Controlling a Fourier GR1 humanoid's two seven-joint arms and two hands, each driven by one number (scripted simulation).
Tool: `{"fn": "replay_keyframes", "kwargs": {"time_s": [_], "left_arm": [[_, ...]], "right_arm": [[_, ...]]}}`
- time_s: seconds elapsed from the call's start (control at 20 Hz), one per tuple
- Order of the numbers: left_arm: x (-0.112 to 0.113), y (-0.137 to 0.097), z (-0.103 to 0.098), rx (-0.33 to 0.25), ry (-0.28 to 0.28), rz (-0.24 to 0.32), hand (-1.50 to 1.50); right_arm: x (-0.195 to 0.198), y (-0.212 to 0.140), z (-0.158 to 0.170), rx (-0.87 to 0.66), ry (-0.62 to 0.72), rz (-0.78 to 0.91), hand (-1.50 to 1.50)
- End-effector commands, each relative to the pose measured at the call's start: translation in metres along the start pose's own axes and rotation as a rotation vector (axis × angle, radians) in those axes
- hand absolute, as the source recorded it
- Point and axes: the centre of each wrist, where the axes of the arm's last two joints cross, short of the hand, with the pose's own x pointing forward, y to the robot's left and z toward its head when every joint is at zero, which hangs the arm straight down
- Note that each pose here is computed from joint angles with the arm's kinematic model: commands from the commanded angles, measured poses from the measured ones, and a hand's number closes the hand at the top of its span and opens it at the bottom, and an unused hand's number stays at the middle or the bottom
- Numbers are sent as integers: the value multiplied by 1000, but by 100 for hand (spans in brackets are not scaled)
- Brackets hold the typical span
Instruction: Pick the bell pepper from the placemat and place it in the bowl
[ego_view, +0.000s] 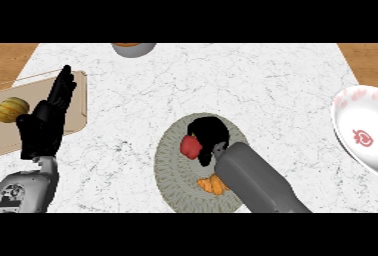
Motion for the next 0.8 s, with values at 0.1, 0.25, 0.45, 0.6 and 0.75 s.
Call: {"fn": "replay_keyframes", "kwargs": {"time_s": [0.1, 0.25, 0.45, 0.6, 0.75], "left_arm": [[-8, -10, 10, 0, -4, -14, 0], [-15, -20, -7, -3, -11, 19, 0], [-6, 3, -3, 2, -9, 17, 0], [-3, -6, 7, 25, 11, -14, 0], [-17, 9, 12, 70, 47, -19, 0]], "right_arm": [[2, 12, -7, -13, -42, 36, 150], [17, 24, 9, -44, -53, 14, 150], [-2, 17, 6, -70, -99, 14, 150], [11, 53, 47, -68, -231, -12, 150], [13, 114, 87, -17, -372, -33, 150]]}}
